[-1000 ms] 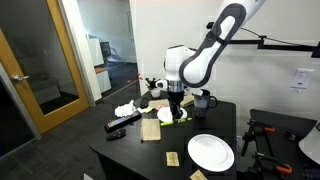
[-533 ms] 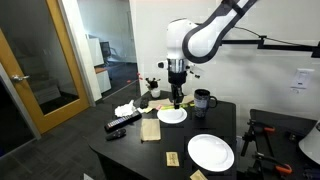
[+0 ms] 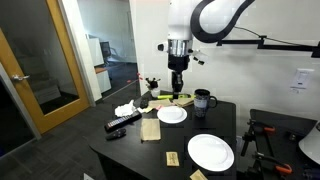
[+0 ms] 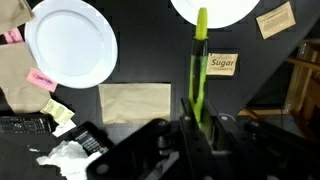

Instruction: Pick the marker from the cup and put it on the table, move the cup slightly to the right then pick the marker and put it back in the cup

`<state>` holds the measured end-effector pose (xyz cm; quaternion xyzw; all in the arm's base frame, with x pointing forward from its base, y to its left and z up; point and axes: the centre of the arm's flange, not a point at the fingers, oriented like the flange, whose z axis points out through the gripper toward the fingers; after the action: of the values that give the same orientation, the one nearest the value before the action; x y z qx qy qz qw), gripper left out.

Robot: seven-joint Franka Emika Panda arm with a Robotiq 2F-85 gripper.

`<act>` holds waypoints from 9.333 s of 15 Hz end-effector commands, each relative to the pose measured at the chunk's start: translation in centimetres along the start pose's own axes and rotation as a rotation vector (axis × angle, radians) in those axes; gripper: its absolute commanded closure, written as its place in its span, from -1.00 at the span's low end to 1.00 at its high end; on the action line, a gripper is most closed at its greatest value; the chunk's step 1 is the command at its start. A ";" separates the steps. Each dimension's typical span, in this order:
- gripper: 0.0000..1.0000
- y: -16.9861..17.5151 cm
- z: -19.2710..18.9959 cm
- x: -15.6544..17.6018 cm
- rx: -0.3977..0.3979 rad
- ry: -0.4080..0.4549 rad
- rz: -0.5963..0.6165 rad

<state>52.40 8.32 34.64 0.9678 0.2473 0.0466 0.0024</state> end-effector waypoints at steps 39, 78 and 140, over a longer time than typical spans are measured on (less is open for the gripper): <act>0.93 0.1 2.2 -1.4 -1.230 0.415 1.158; 0.93 1.4 8.3 -9.9 -1.530 0.677 1.522; 0.93 5.5 17.3 -10.3 -1.583 0.637 1.543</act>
<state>47.35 -1.39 17.77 0.5310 -0.5208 0.4171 0.5223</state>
